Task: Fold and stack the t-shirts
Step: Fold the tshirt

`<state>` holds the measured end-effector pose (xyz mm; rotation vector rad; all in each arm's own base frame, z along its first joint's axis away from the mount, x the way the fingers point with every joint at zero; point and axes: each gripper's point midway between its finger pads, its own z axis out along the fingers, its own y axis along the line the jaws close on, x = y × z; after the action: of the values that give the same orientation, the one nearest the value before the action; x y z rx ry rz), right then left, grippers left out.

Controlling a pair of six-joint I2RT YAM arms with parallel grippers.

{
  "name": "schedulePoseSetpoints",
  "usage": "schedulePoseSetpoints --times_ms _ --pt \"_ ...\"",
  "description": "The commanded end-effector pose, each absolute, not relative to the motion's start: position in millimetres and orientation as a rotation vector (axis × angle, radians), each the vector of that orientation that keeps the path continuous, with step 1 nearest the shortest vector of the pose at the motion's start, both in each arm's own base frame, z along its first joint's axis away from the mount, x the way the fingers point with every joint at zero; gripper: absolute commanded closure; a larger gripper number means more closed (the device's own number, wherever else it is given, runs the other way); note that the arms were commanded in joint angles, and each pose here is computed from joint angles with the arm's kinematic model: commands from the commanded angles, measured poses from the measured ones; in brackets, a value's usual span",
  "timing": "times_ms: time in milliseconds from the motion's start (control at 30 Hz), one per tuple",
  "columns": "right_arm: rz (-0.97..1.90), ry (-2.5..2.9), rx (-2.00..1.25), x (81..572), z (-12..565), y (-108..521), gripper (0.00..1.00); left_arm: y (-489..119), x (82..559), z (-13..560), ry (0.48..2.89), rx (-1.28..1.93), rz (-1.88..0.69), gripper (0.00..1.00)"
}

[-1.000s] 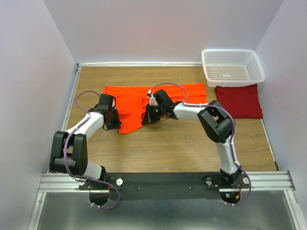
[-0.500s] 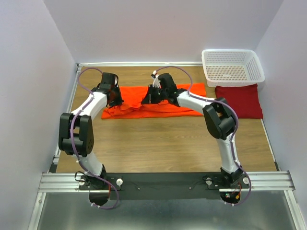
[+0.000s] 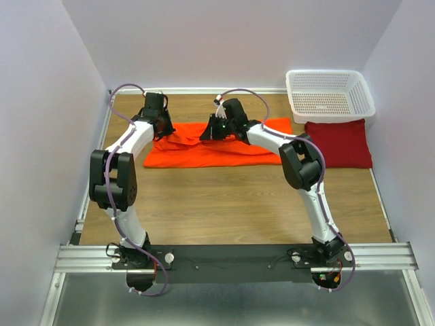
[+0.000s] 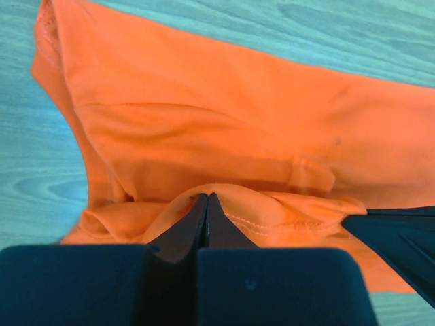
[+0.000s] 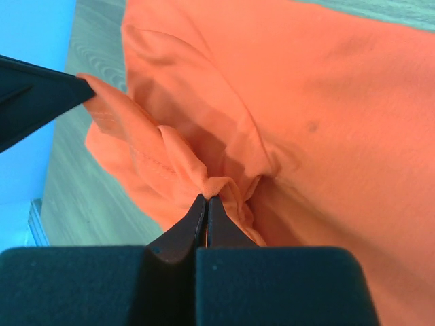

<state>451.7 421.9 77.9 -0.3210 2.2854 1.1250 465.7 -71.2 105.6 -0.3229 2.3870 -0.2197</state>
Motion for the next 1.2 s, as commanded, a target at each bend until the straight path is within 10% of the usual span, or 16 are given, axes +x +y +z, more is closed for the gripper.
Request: schedulePoseSetpoints --times_ms 0,1167 --pt "1.105 2.301 -0.328 459.2 64.4 423.8 0.96 -63.6 479.8 101.6 2.349 -0.362 -0.189 1.00" --pt "1.083 2.399 -0.084 460.4 47.8 405.5 0.94 -81.7 525.4 93.1 2.320 -0.180 -0.265 1.00"
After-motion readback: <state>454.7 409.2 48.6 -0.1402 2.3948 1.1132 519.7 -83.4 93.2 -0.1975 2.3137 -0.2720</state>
